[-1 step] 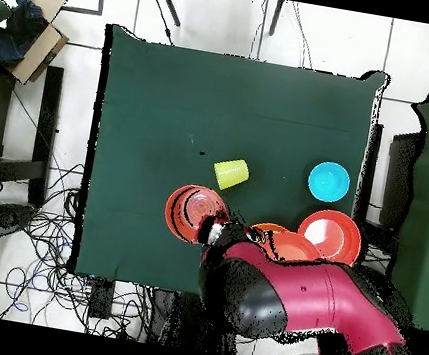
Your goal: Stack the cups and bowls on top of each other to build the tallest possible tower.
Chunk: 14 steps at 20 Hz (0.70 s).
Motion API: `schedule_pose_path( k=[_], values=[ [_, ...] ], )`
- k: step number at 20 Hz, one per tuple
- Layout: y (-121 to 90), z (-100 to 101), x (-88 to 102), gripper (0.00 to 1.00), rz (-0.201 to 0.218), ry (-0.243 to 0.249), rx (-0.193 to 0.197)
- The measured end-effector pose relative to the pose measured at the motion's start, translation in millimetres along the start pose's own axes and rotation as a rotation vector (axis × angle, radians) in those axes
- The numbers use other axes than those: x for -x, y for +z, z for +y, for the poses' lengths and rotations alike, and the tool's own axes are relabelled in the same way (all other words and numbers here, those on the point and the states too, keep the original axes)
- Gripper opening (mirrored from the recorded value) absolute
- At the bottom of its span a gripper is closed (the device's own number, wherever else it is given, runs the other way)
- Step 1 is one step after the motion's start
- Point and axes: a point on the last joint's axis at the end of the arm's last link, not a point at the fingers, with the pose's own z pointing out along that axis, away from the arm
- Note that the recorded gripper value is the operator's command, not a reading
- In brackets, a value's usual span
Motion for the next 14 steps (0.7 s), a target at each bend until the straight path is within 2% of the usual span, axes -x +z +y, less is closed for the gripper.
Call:
schedule_pose_path(
  k=[3, 11, 14],
  values=[
    [3.7, -8.4, -4.7, 0.00, -0.001, -0.032, 0.003],
    [9.9, -34.3, -14.3, 0.00, -0.006, -0.072, 0.016],
    [11.3, -45.9, -20.0, 0.00, 0.007, -0.089, 0.007]
  ],
)
